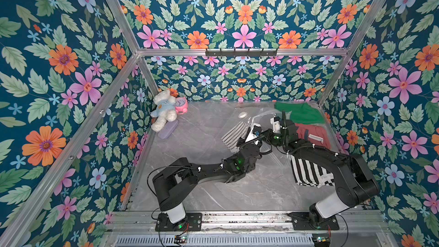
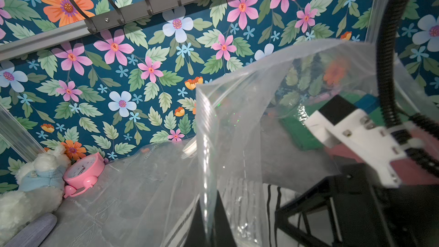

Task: Take the tank top out of the vacuum bag
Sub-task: Take out the tank top from the vacuum bag.

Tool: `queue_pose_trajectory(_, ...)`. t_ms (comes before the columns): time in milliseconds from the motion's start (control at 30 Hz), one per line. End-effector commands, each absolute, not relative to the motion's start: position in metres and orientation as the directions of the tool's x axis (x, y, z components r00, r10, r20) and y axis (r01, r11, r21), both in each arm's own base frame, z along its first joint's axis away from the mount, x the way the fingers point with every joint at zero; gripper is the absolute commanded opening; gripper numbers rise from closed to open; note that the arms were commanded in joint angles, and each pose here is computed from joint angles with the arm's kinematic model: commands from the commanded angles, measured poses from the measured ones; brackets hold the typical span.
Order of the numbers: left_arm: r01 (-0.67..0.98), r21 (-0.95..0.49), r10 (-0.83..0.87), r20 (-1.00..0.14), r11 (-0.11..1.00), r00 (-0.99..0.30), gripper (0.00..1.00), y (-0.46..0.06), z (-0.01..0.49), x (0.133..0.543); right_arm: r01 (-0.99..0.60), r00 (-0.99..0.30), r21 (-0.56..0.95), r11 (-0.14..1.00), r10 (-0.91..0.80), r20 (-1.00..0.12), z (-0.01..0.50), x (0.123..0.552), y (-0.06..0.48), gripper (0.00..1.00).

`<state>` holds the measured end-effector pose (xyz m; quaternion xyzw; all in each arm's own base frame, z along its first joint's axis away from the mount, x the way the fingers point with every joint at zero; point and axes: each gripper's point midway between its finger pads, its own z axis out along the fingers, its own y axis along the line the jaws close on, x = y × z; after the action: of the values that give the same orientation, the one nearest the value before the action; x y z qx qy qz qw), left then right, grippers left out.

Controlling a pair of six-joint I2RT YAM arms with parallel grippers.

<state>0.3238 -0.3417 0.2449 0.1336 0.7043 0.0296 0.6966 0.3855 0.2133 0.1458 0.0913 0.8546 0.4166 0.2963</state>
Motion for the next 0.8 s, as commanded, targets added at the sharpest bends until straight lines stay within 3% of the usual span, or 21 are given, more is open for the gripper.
queue_pose_trajectory(0, 0.143, 0.238, 0.241, -0.970, 0.961, -0.004, 0.00, -0.342, 0.241, 0.325, -0.089, -0.796, 0.744, 0.662, 0.402, -0.452, 0.150, 0.384, 0.199, 0.00)
queue_pose_trajectory(767, 0.252, 0.333, 0.361, -0.930, 0.909, -0.073, 0.00, -0.355, 0.189, 0.320, 0.097, -0.729, 0.703, 0.705, 0.531, -0.431, 0.153, 0.359, 0.109, 0.00)
